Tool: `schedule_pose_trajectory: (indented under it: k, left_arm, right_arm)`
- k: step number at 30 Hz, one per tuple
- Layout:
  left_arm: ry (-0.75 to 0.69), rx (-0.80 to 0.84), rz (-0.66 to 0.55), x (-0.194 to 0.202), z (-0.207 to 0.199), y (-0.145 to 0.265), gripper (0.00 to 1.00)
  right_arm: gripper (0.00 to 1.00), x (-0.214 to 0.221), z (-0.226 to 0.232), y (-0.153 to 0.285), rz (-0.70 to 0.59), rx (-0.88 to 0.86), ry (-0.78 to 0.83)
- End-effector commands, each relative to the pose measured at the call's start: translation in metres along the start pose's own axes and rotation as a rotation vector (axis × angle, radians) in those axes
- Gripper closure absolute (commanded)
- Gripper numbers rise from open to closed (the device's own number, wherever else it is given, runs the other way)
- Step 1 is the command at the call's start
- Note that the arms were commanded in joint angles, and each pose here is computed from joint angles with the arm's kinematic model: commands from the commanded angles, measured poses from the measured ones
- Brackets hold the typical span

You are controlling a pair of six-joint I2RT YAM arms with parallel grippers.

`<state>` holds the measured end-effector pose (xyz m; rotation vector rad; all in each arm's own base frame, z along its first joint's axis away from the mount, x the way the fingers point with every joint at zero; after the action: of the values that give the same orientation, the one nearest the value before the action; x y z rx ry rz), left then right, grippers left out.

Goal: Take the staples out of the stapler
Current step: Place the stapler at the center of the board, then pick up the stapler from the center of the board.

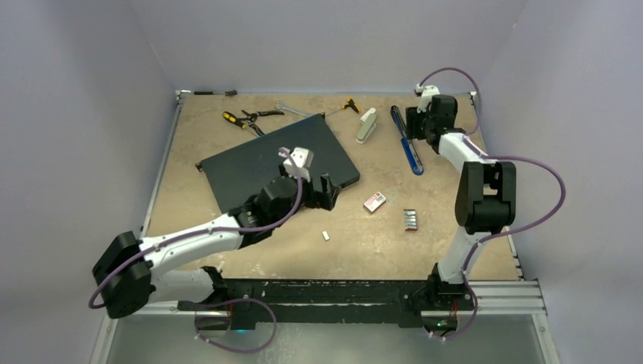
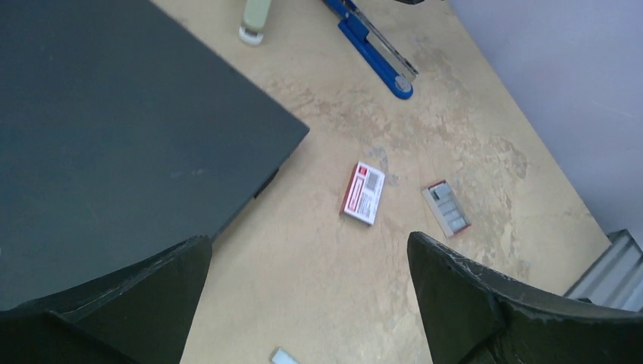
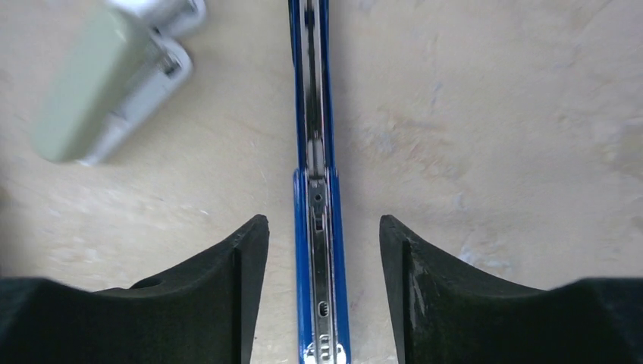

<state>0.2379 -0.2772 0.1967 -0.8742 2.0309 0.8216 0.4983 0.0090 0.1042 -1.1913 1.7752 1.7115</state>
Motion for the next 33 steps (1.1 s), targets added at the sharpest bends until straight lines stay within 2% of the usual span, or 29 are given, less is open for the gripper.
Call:
schedule_pose_trajectory:
  k: [1, 5, 10, 11, 13, 17, 20, 25, 33]
  left_arm:
    - [-0.093, 0.003, -0.052, -0.042, -0.022, -0.034, 0.0]
    - [-0.126, 0.033, -0.031, -0.05, -0.023, -0.074, 0.0]
    - [-0.235, 0.147, 0.111, -0.035, -0.018, -0.157, 0.01]
    - [-0.253, 0.158, 0.164, -0.022, -0.01, -0.179, 0.03]
    - [-0.286, 0.168, 0.185, -0.027, -0.004, -0.209, 0.06]
    - [-0.327, 0.163, 0.204, -0.02, 0.018, -0.254, 0.07]
    - [-0.346, 0.177, 0.249, -0.007, 0.027, -0.275, 0.07]
    - [-0.421, 0.134, 0.247, 0.002, 0.043, -0.302, 0.07]
    - [-0.445, 0.083, 0.221, 0.014, 0.065, -0.336, 0.07]
  right_arm:
    - [0.4, -0.06, -0.001, 0.041, -0.175, 0.026, -0.168]
    - [0.34, -0.066, 0.008, 0.061, -0.194, -0.004, -0.292]
    - [0.34, -0.057, 0.036, 0.1, -0.243, -0.088, -0.474]
    - [0.32, -0.055, 0.042, 0.109, -0.255, -0.104, -0.493]
    - [0.31, -0.051, 0.052, 0.126, -0.266, -0.114, -0.532]
    - [0.31, -0.048, 0.068, 0.158, -0.287, -0.142, -0.539]
    - [0.31, -0.05, 0.069, 0.184, -0.331, -0.128, -0.527]
    - [0.31, -0.048, 0.063, 0.213, -0.372, -0.071, -0.496]
    - [0.31, -0.037, 0.071, 0.228, -0.371, -0.1, -0.483]
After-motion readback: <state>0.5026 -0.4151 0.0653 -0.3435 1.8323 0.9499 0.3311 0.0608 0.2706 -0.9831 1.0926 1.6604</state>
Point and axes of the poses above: each gripper's point midway between its finger pads, its own y axis back along the fingers, its own z axis along the line the jaws close on, x = y × z, the point moved 2 cm from there along y, back along the fingers, and after that the axes turned 8 degrees about y, right-handed, at the moved point
